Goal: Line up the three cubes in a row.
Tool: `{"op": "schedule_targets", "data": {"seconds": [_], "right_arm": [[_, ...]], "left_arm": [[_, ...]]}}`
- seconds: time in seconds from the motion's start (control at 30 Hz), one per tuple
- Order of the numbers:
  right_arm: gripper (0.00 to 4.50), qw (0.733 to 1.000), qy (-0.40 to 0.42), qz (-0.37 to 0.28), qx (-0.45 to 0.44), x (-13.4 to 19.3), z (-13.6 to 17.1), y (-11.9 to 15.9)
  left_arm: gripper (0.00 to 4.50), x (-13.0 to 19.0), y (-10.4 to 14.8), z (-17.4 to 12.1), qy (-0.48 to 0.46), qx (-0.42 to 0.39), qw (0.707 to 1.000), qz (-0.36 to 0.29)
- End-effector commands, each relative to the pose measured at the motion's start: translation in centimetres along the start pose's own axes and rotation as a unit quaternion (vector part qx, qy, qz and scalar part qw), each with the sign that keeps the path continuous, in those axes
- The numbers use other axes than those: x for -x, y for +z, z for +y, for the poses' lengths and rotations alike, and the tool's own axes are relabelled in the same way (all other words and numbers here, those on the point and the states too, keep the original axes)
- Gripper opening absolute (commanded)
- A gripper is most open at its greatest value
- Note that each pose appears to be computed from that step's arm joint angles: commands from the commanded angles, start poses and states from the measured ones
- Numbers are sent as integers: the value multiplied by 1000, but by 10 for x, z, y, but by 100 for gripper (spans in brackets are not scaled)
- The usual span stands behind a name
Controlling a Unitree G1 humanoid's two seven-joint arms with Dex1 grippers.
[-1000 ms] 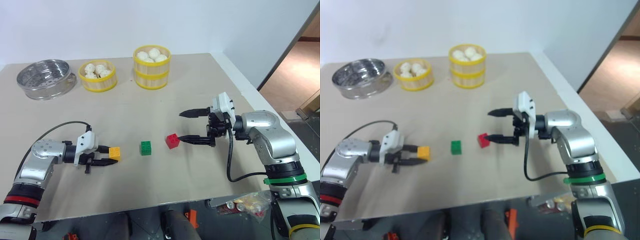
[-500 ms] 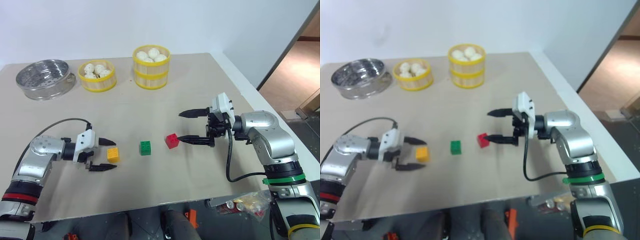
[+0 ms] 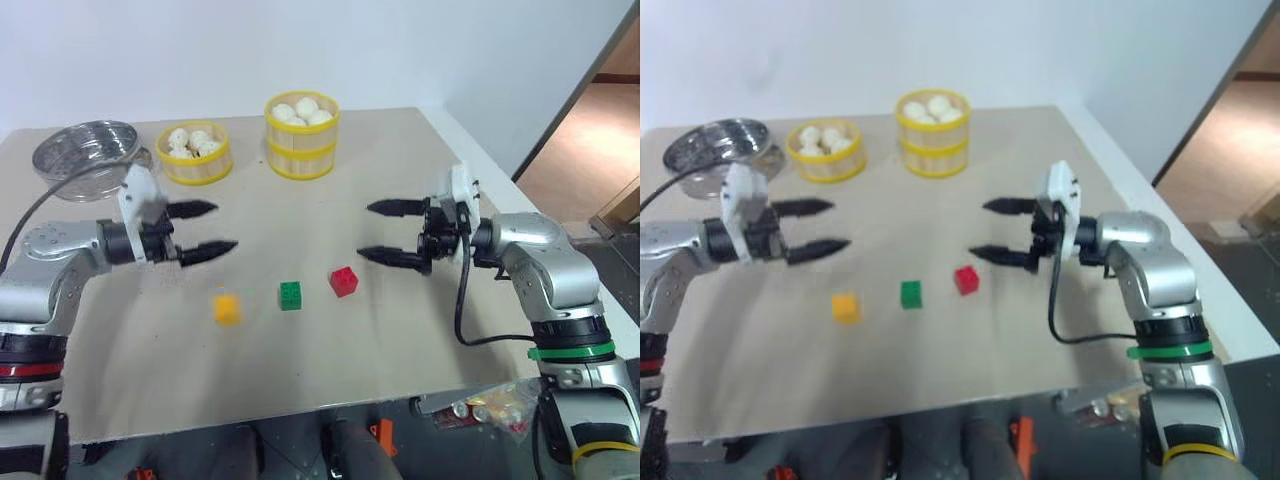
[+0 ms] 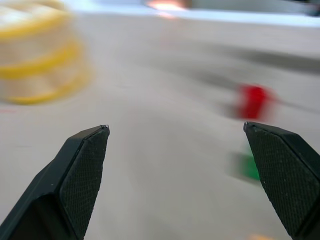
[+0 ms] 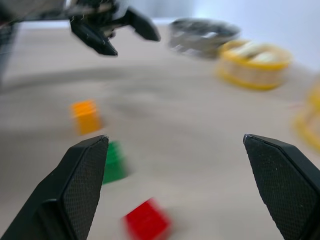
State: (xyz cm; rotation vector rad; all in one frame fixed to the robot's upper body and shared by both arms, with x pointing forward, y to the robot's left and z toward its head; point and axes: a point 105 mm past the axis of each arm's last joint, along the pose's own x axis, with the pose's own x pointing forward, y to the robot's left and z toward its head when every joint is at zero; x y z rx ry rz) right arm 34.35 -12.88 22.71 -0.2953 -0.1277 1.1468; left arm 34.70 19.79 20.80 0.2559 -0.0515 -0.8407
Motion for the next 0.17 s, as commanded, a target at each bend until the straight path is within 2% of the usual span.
{"op": "schedule_targets", "data": {"seconds": [0.03, 0.17], "right_arm": [[450, 997, -78, -26, 8, 3, -18, 2], [450, 996, -86, -17, 22, -3, -9, -12]], "left_arm": [[448, 7, -13, 21, 123, -17, 992, -11], [448, 17, -44, 14, 179, -26, 983, 15]]}}
